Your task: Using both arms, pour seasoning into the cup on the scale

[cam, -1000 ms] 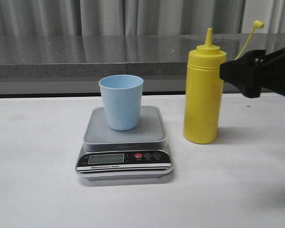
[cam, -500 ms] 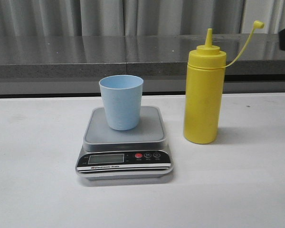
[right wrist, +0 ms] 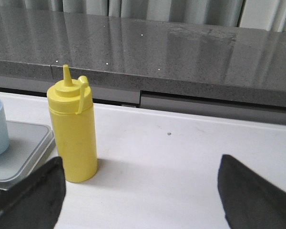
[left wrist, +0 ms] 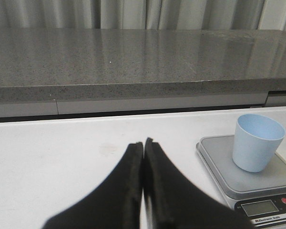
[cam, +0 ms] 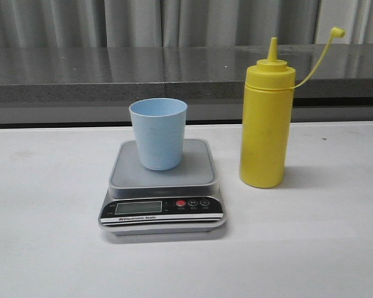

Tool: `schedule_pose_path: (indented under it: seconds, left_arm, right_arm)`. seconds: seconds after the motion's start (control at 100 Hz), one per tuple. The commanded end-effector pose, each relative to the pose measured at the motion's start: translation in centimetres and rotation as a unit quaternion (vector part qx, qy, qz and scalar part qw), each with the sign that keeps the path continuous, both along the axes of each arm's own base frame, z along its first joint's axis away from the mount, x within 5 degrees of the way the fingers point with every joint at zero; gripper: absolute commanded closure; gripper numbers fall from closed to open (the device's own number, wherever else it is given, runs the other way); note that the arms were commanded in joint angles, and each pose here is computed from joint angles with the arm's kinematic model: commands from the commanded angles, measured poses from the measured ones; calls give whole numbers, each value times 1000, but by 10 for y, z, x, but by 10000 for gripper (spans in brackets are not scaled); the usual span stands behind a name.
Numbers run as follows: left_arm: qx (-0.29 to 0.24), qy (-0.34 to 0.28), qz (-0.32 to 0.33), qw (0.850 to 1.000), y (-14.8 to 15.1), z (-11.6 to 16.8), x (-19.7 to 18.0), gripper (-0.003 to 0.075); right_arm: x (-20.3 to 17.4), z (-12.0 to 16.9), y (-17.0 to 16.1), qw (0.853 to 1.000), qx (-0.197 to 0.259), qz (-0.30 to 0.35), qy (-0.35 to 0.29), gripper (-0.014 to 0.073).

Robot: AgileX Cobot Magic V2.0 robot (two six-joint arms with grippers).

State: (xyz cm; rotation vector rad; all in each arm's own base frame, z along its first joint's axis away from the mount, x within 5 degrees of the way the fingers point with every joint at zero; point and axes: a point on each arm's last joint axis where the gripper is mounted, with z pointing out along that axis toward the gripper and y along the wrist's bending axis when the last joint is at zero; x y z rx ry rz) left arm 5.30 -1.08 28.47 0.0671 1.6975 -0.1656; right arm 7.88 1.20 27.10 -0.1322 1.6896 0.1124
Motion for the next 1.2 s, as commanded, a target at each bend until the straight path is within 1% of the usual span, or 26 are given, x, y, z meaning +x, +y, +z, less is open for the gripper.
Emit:
schedule_pose_path:
  seconds: [0.0,0.03,0.04,0.05,0.07,0.1,0.14,0.17,0.24,0.31,0.32,0.36,1.19]
  left_arm:
    - [-13,-46,8,999,1,15,0,740]
    - [-13,-46,8,999,1,15,0,740]
    - [-13,-46,8,999,1,15,0,740]
    - [-13,-46,8,999,1,15,0,740]
    - [-13,-46,8,999,1,15,0,740]
    - [-13,-46,8,999,1,15,0,740]
    - [-13,-46,8,999,1,15,0,740]
    - [-13,-46,8,999,1,15,0,740]
    - [-13,-46,8,999,1,15,0,740]
    - [-13,-46,8,999,1,15,0,740]
    - [-13,-46,8,999,1,15,0,740]
    - [-13,-46,8,999,1,15,0,740]
    - [-13,-46,8,999,1,15,0,740]
  right_arm:
    - [-6,12,-1,999,2,-2,-35,53]
    - [-8,11,-2,999,2,-2,-35,97]
    - [-9,11,-2,999,2,-2,-34,134]
    - [-9,11,-2,999,2,-2,-34,134]
    - [-10,11,-2,999,2,-3,-33,187]
    - [-11,11,-2,999,2,-3,-33,230]
    - [-12,11,-2,999,2,-3,-34,333]
    - [-12,11,-2,999,2,-3,-34,376]
    - [-12,11,-2,999,2,-3,-36,528]
    - [-12,12,-2,999,2,-3,-38,638]
    - [-12,12,-2,999,3,-3,-39,670]
    - [-12,12,-2,999,2,-3,-40,660]
    - [-12,12,-2,999,3,-3,-39,663]
